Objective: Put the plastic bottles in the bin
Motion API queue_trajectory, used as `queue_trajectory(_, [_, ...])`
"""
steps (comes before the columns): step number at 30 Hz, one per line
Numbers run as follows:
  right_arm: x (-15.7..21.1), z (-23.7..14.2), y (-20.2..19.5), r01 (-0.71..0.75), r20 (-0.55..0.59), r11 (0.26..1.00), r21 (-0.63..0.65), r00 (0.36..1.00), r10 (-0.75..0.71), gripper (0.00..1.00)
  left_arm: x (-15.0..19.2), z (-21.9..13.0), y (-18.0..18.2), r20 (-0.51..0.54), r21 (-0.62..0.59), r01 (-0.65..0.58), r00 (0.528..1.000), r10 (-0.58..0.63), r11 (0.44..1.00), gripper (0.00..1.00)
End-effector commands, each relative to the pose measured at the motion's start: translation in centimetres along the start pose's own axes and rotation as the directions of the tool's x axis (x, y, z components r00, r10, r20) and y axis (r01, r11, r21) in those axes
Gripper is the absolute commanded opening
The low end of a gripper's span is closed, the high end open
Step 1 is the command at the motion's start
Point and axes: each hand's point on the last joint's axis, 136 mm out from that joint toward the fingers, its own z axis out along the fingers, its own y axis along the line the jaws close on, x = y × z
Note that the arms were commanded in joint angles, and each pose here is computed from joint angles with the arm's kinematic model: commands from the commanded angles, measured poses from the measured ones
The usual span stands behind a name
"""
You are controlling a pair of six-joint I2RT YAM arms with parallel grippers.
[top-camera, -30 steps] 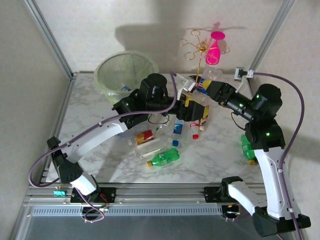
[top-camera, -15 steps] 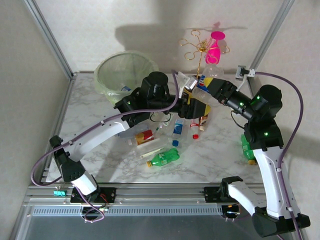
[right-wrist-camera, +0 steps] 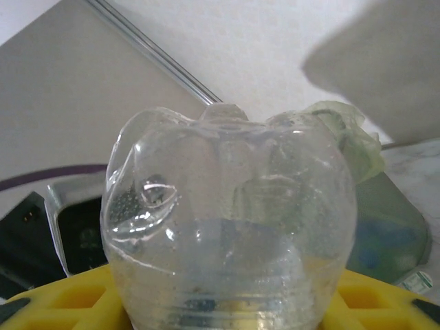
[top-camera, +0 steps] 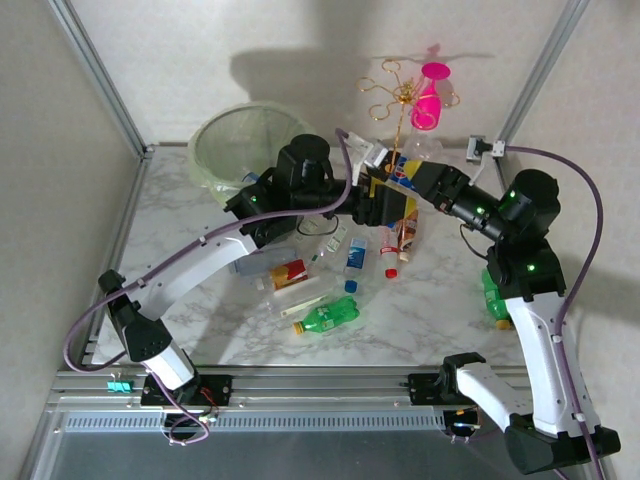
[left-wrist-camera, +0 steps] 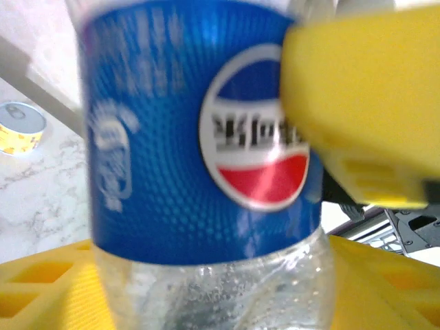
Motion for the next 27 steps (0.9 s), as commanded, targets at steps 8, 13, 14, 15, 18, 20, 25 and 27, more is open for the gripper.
queue_trajectory(8, [0.3,0.1,0.3,0.022,-0.015,1.000,-0.013,1.000,-0.022,0.52,-0.8,-2.5,-2.1,0.032,0.025,-0.060,0.998,0.059,0.998,0.75])
queue_trajectory(13, [0.9,0.5,0.8,0.019,-0.040,0.998,-0.052,0.999,-0.021,0.52,-1.7,-1.8,-2.3,0.046,0.036,-0.055,0.998,0.053,0.998,0.75])
queue_trajectory(14, [1.1,0.5,0.8,0.018,-0.048,0.998,-0.056,0.999,-0.021,0.52,-1.7,-1.5,-2.3,0.044,0.047,-0.048,0.998,0.046,0.998,0.74])
queue_trajectory(15, [1.1,0.6,0.8,0.018,-0.052,0.998,-0.056,0.998,-0.021,0.52,-1.8,-1.3,-2.4,0.042,0.056,-0.044,0.998,0.042,0.997,0.73])
queue_trajectory(18, [1.5,0.6,0.7,0.012,-0.061,0.998,-0.060,0.998,-0.016,0.52,-2.0,-1.0,-2.6,0.039,0.072,-0.038,0.999,0.035,0.997,0.70])
queue_trajectory(20, [1.6,0.6,0.6,0.011,-0.065,0.998,-0.060,0.998,-0.015,0.52,-1.9,-1.0,-2.7,0.037,0.081,-0.035,0.999,0.032,0.996,0.67])
queue_trajectory(25, [2.0,0.6,0.4,0.000,-0.070,0.998,-0.061,0.998,-0.004,0.52,-1.3,-0.6,-3.2,0.015,0.107,-0.029,1.000,0.028,0.994,0.58])
queue_trajectory(27, [2.2,0.7,0.1,-0.006,-0.073,0.998,-0.056,0.997,0.002,0.52,-1.2,-0.5,-3.4,0.007,0.119,-0.025,1.000,0.025,0.993,0.51])
